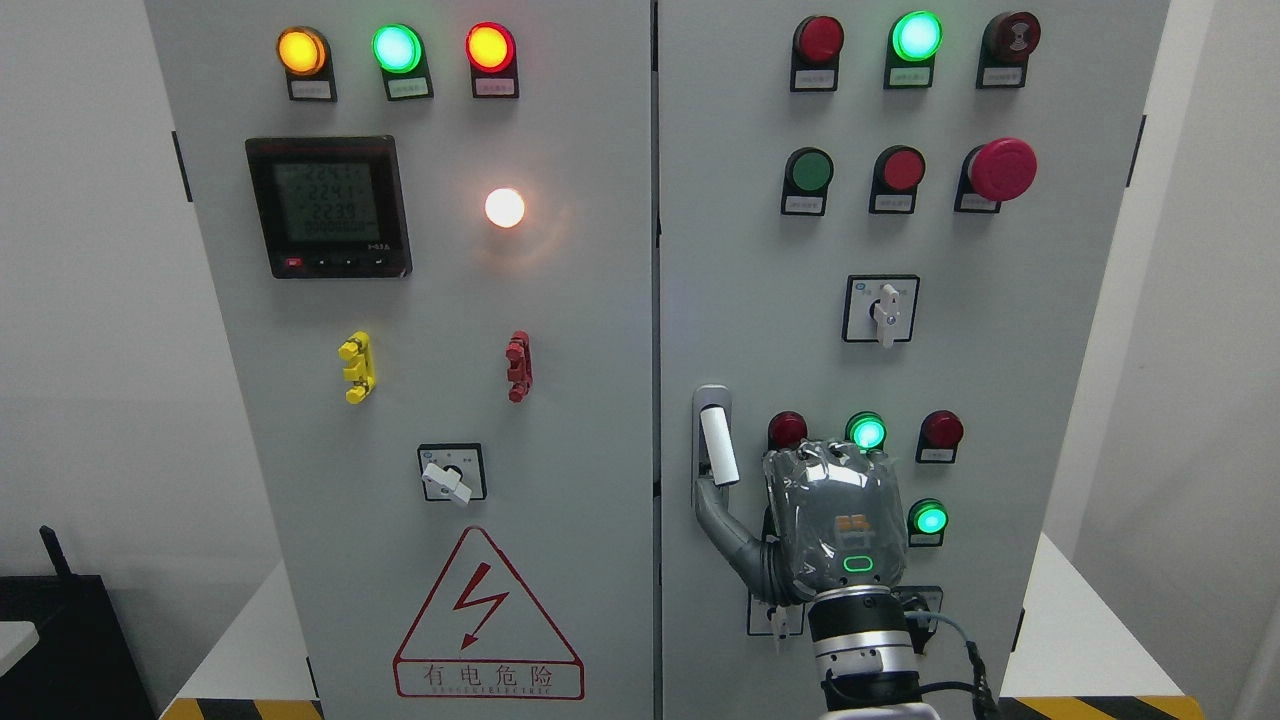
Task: Release door handle
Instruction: 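Rotate the gripped handle outward from vertical to horizontal with right hand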
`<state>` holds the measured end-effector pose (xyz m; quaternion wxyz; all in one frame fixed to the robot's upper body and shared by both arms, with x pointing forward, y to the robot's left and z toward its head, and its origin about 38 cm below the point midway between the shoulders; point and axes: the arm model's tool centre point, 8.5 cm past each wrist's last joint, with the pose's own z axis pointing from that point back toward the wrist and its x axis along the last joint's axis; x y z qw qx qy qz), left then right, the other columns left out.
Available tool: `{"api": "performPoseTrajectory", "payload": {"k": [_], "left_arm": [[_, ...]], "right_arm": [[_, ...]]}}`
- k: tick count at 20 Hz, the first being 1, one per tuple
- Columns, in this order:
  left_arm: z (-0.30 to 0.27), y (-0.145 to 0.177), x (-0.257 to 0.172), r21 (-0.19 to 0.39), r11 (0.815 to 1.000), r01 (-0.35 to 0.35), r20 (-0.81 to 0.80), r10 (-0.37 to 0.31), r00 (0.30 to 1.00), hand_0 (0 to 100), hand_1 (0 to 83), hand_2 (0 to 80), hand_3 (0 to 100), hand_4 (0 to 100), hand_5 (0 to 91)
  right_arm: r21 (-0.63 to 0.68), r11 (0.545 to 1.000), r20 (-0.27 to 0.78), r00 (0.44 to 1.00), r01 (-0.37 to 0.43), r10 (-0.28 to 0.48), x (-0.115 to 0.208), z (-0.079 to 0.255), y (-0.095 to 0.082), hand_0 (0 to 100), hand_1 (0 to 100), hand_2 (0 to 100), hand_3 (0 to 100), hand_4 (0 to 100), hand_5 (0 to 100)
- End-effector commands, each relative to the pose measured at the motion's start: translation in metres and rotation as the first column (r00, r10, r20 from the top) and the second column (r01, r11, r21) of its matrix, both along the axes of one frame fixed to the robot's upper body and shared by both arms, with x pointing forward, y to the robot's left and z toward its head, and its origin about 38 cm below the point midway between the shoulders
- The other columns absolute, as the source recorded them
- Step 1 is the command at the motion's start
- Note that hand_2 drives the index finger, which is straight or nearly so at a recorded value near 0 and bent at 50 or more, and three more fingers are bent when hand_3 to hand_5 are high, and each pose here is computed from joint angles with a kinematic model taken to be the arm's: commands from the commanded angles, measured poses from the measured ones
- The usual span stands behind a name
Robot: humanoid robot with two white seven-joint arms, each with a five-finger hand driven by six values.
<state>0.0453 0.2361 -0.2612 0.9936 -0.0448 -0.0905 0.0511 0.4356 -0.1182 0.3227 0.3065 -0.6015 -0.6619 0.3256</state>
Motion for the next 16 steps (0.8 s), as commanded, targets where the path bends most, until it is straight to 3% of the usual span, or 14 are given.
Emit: {"api": "performPoseTrajectory", "payload": {"k": [1, 16], "left_arm": [[-0.0001, 0.0002, -0.0057, 0.000, 1.000, -0.012, -0.017, 0.012, 1.000, 12, 38.9, 0.0, 0, 0, 0.0], [-0.0001, 0.0002, -0.0057, 0.000, 1.000, -0.012, -0.017, 0.012, 1.000, 12, 38.9, 0.0, 0, 0, 0.0]], "right_arm": [[0.006, 1.000, 0.003, 1.000, 0.009, -0.009, 0.0001, 0.0011, -0.0038, 37, 0, 97, 100, 100, 96], [0.010, 1.000, 0.005, 1.000, 0.020, -0.020, 0.0007, 0.0018, -0.0085, 37, 0, 97, 100, 100, 96]]}}
